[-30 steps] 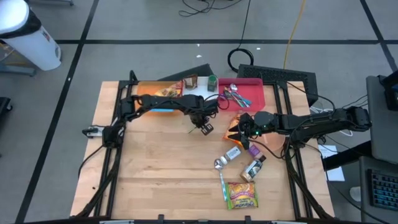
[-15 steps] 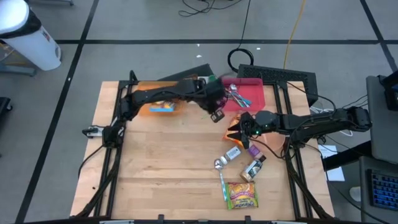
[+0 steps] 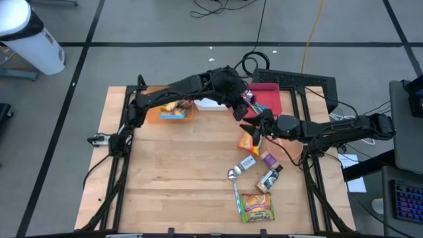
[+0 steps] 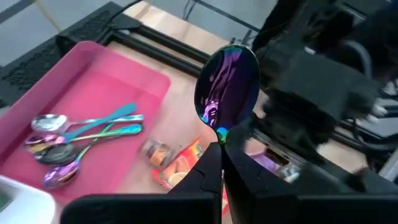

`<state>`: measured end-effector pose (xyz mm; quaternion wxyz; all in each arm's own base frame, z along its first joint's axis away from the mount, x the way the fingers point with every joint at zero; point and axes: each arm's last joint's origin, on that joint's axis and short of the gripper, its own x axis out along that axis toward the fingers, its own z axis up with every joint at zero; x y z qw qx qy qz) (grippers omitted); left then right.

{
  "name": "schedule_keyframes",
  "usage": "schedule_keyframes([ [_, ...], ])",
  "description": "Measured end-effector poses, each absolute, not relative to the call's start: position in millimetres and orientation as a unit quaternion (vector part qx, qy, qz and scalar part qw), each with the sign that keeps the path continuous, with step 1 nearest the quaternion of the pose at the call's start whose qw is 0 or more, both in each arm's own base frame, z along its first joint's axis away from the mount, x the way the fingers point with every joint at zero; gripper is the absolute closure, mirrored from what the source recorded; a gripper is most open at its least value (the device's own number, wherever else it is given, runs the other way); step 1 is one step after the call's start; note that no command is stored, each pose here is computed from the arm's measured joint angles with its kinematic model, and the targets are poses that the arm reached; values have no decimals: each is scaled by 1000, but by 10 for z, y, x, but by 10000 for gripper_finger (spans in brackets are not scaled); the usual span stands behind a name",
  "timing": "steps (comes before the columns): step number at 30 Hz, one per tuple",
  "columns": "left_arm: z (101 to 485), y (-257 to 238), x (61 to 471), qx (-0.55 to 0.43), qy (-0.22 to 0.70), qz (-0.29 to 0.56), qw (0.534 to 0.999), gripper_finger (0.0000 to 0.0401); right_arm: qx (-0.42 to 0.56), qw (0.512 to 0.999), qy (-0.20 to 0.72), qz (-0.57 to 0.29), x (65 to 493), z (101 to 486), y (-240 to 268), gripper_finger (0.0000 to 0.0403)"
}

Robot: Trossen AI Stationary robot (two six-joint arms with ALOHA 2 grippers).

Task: Pick & Place Food Item
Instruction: Put the violet spoon into the red bin

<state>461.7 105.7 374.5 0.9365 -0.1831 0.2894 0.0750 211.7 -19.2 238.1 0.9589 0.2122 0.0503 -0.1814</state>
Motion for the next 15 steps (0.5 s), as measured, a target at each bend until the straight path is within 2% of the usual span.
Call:
schedule_keyframes([
  [15,3749,914,4652,-101,293,51,949,397,202,962,-52,-175,2094,2605,-200,227],
])
